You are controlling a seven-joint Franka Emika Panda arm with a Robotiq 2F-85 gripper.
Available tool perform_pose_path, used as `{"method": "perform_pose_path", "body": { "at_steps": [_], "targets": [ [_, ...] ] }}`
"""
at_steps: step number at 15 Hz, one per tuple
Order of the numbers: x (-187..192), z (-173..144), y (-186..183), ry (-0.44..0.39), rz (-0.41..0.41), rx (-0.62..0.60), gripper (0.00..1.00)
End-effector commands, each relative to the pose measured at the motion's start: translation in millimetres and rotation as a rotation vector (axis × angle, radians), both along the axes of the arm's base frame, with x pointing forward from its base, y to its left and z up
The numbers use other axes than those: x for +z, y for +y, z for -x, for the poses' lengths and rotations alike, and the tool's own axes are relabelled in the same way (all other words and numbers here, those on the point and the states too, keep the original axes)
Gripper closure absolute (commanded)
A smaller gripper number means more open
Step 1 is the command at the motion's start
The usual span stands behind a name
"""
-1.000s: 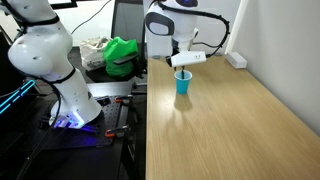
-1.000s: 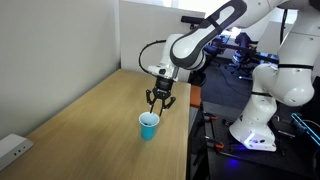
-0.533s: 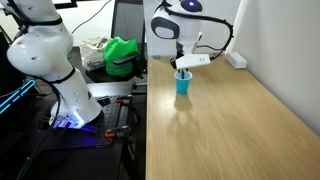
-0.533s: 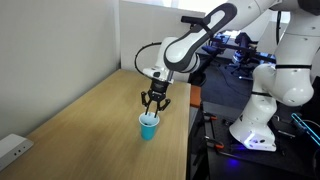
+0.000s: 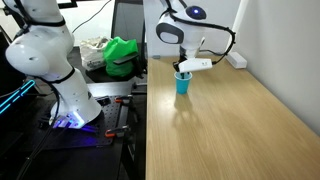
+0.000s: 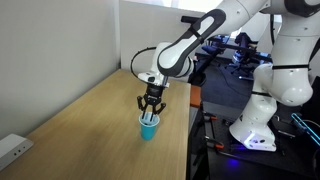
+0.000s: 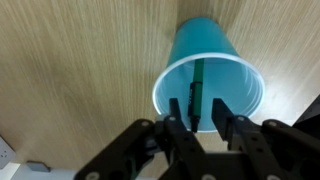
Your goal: Remove the pen from the cup and put it on the table
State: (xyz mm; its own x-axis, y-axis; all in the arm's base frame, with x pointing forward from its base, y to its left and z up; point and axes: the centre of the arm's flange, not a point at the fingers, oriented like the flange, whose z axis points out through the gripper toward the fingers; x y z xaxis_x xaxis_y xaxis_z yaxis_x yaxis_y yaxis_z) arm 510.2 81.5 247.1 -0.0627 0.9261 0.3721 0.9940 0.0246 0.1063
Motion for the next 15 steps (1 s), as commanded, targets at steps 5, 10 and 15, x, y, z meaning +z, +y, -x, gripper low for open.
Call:
{"method": "perform_pose_path", "body": {
  "at_steps": [5,10,15],
  "targets": [
    [-20,-7,1,0.0,-0.013,-0.004,0.63],
    [-27,-9,1,0.012,-0.023,-0.005,0.65],
    [-32,-12,1,0.019,-0.031,-0.006,0.69]
  ]
}}
